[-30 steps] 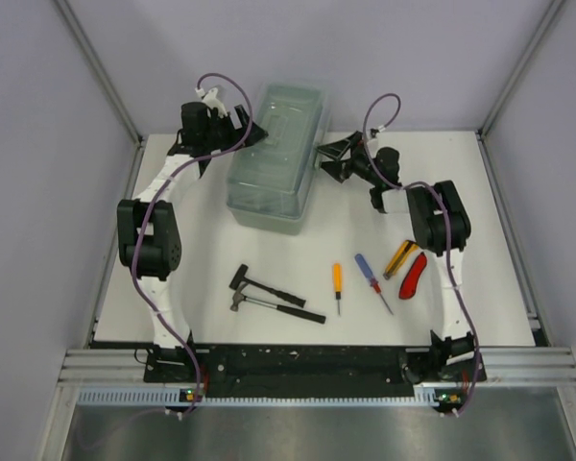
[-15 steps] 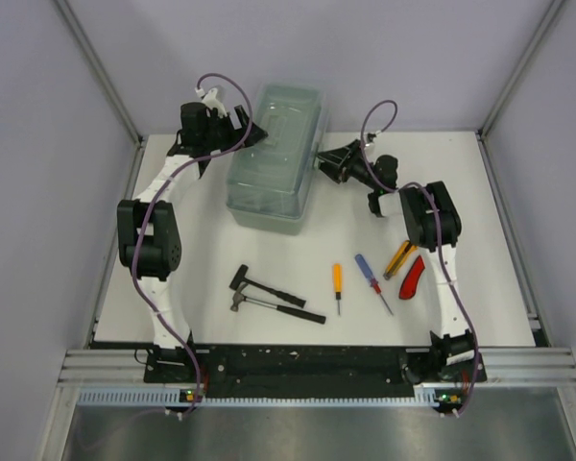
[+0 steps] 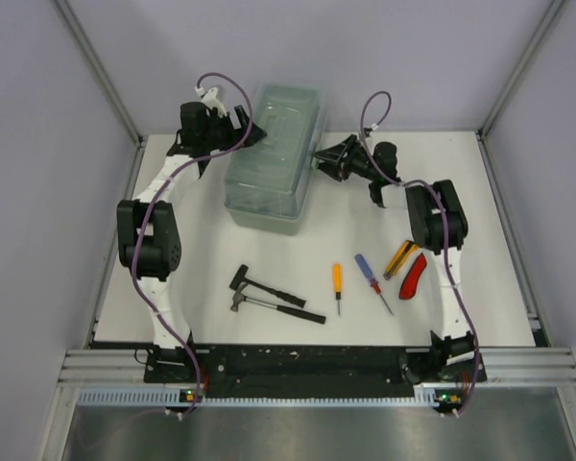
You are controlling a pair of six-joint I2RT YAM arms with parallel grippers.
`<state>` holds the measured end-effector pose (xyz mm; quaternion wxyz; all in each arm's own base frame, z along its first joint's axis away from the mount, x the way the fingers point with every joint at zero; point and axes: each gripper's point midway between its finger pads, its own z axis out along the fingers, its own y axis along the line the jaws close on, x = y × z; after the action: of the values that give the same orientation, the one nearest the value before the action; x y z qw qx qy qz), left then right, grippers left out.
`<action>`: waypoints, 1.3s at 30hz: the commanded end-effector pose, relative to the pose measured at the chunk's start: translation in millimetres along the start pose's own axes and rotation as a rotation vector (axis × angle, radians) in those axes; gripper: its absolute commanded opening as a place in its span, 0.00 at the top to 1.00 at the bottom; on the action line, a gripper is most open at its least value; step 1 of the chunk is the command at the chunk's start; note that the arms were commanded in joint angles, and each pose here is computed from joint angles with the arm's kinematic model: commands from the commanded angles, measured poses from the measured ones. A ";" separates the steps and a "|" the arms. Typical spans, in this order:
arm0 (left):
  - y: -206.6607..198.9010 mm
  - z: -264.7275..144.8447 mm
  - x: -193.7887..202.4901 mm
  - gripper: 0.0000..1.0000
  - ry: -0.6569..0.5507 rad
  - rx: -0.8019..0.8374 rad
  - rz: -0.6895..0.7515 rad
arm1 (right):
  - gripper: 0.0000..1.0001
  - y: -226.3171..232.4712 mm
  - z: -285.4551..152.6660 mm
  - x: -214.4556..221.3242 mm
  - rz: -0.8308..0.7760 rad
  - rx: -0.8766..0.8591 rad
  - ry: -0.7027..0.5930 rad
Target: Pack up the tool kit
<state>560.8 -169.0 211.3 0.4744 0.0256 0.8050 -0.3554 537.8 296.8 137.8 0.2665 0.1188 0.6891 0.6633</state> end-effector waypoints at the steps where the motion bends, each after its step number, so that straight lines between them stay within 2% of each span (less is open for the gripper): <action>1: -84.8 2.8 184.0 0.07 0.580 0.268 -0.227 | 0.82 123.3 44.4 94.9 -0.198 -0.171 0.236; 14: -82.6 3.2 185.3 0.07 0.582 0.251 -0.221 | 0.89 109.0 48.9 83.7 -0.171 -0.025 0.176; 15: -82.0 3.2 186.0 0.07 0.584 0.249 -0.221 | 0.86 107.6 48.4 82.5 -0.175 -0.016 0.173; 17: -81.1 3.6 185.0 0.07 0.583 0.240 -0.217 | 0.74 99.3 47.0 83.3 -0.180 0.001 0.174; 21: -81.8 4.0 182.3 0.07 0.578 0.237 -0.214 | 0.39 82.2 44.6 93.6 -0.158 -0.038 0.201; 23: -82.6 3.4 181.9 0.07 0.579 0.240 -0.214 | 0.28 80.9 43.0 97.2 -0.146 -0.100 0.197; 28: -83.5 2.0 185.0 0.07 0.592 0.247 -0.230 | 0.17 88.7 39.3 104.4 -0.090 -0.254 0.205; 35: -84.0 2.8 186.7 0.07 0.596 0.249 -0.241 | 0.10 74.5 42.0 113.5 -0.094 -0.213 0.225; 39: -83.8 4.0 188.5 0.07 0.599 0.254 -0.250 | 0.09 91.2 40.8 122.5 -0.089 -0.304 0.250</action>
<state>562.1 -167.1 211.1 0.4757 0.0265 0.8079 -0.3468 535.1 299.7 150.6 0.2753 0.1277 0.6681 0.6794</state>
